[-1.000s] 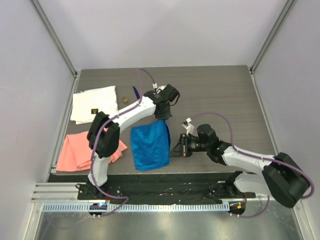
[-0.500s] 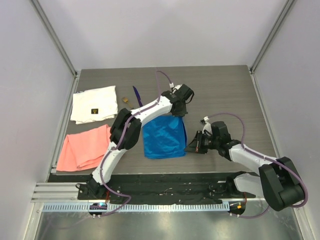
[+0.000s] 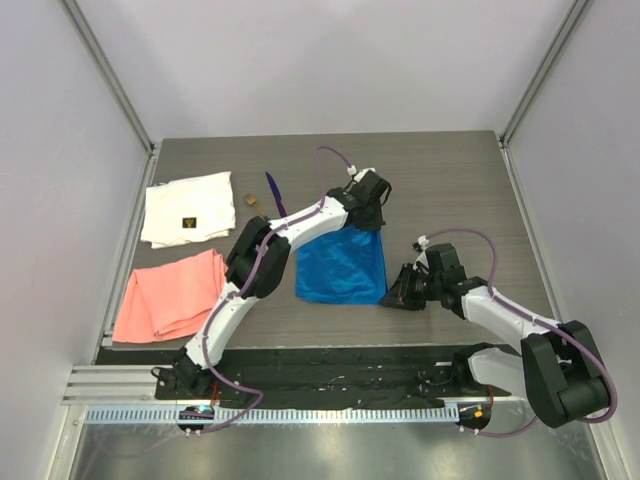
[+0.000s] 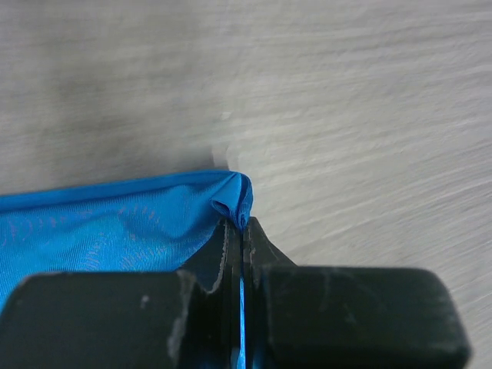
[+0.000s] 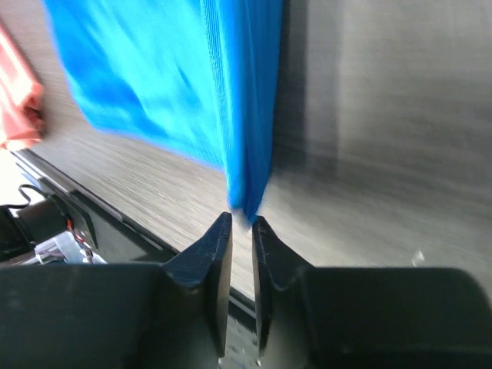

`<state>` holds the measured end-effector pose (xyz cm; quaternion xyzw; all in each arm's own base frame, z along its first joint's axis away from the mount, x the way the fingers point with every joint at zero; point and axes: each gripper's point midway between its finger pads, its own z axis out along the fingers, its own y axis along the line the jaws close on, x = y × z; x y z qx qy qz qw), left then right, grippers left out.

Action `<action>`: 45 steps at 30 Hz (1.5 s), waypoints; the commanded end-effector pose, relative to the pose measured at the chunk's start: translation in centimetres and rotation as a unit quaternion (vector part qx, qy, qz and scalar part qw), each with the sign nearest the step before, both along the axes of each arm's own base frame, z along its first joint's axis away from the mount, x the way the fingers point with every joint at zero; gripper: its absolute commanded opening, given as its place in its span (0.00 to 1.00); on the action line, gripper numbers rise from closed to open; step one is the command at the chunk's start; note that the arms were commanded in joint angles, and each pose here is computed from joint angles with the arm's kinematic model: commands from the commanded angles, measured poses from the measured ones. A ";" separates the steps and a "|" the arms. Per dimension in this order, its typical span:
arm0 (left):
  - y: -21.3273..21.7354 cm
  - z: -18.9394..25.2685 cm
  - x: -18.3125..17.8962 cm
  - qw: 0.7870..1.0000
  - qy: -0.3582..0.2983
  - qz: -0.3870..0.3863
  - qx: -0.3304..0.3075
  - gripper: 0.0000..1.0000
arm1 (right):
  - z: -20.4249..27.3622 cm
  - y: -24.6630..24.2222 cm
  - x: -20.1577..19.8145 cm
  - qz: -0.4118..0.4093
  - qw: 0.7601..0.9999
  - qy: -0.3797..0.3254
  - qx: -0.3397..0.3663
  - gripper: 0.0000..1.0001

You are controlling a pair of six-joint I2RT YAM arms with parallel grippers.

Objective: Fold the napkin into a case and place the utensils inside
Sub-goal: Turn over the upper triangle folded napkin at the center of the board.

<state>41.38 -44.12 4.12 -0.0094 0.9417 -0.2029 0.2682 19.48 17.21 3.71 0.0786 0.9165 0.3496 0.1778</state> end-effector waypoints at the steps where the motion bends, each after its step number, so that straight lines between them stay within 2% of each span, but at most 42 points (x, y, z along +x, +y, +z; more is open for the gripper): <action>1: -1.5 2.6 4.4 0.995 -0.074 0.027 -0.058 0.00 | -1.1 -1.0 -2.2 -0.004 0.998 0.054 -0.028 0.24; 4: -1.9 2.6 4.4 0.995 -0.073 0.020 -0.066 0.02 | -0.9 -1.6 -1.9 -0.017 0.997 0.056 -0.044 0.36; 6: -2.1 2.9 4.4 0.994 -0.077 0.015 -0.071 0.20 | -0.3 -1.9 -1.3 -0.038 0.997 0.041 -0.050 0.43; 7: -2.5 3.4 4.4 0.994 -0.081 0.009 -0.078 0.25 | -0.2 -2.3 -1.3 -0.048 0.996 0.044 -0.059 0.45; 8: -2.8 3.7 4.3 0.993 -0.083 0.001 -0.082 0.36 | 0.7 -2.5 -0.7 -0.058 0.996 0.029 -0.061 0.51; 10: -3.4 5.0 4.2 0.992 -0.088 -0.009 -0.093 0.49 | 1.8 -3.5 -0.3 -0.081 0.993 0.010 -0.082 0.54; 11: -3.5 5.7 4.1 0.991 -0.092 -0.016 -0.093 0.52 | 3.1 -3.8 0.6 -0.093 0.992 -0.010 -0.088 0.59; 12: -3.6 6.4 4.1 0.991 -0.095 -0.020 -0.096 0.64 | 3.6 -4.5 1.1 -0.107 0.989 -0.024 -0.104 0.62; 13: -3.8 7.4 4.0 0.990 -0.098 -0.027 -0.100 0.81 | 4.0 -5.0 1.4 -0.115 0.986 -0.034 -0.116 0.65; 16: -2.8 11.0 3.5 0.988 -0.118 -0.040 -0.091 0.88 | 4.9 -5.9 3.0 -0.136 0.981 -0.044 -0.132 0.70; 18: -1.7 13.9 2.7 0.986 -0.137 -0.052 -0.085 0.89 | 5.5 -6.3 4.2 -0.140 0.978 -0.056 -0.142 0.70; 21: 0.4 14.7 1.5 0.987 -0.132 -0.046 -0.076 0.87 | 5.9 -7.1 6.8 -0.149 0.971 -0.082 -0.169 0.70; 22: 1.3 16.3 1.2 0.986 -0.135 -0.041 -0.087 0.81 | 6.2 -7.2 7.9 -0.151 0.969 -0.097 -0.171 0.70; 24: 2.6 15.1 0.5 0.989 -0.107 -0.044 -0.091 0.75 | 6.4 -7.6 10.1 -0.161 0.964 -0.105 -0.185 0.69; 26: 3.1 14.8 0.1 0.990 -0.097 -0.051 -0.093 0.58 | 7.6 -7.8 12.3 -0.174 0.961 -0.124 -0.178 0.65; 28: 3.0 13.5 -0.2 0.990 -0.080 -0.067 -0.096 0.44 | 6.9 -7.9 14.1 -0.181 0.960 -0.116 -0.180 0.56; 30: 2.1 13.1 -0.7 0.988 -0.067 -0.083 -0.109 0.40 | 6.6 -8.0 16.4 -0.182 0.961 -0.107 -0.178 0.47; 31: 1.7 12.8 -0.9 0.988 -0.058 -0.086 -0.118 0.38 | 7.1 -7.8 17.7 -0.183 0.961 -0.114 -0.171 0.39; 33: 0.9 11.3 -1.7 0.987 -0.037 -0.099 -0.120 0.34 | 6.2 -7.6 19.5 -0.183 0.964 -0.110 -0.158 0.31; 34: 0.7 10.9 -2.1 0.987 -0.033 -0.103 -0.119 0.33 | 6.6 -7.2 20.5 -0.178 0.965 -0.120 -0.148 0.22; 36: 0.3 9.9 -3.4 0.986 -0.020 -0.113 -0.118 0.29 | 6.6 -6.3 21.7 -0.161 0.970 -0.128 -0.132 0.18; 37: 0.1 9.5 -3.9 0.986 -0.017 -0.119 -0.119 0.24 | 6.2 -5.8 22.5 -0.151 0.972 -0.125 -0.128 0.11; 40: 0.2 8.0 -5.5 0.986 -0.007 -0.127 -0.111 0.17 | 5.6 -4.8 23.9 -0.125 0.978 -0.121 -0.116 0.01; 42: 0.6 6.5 -6.6 0.986 0.009 -0.131 -0.104 0.08 | 5.5 -4.3 24.4 -0.107 0.980 -0.127 -0.107 0.01; 45: 0.9 5.1 -8.3 0.985 0.022 -0.138 -0.097 0.04 | 4.9 -3.7 25.2 -0.096 0.983 -0.126 -0.098 0.01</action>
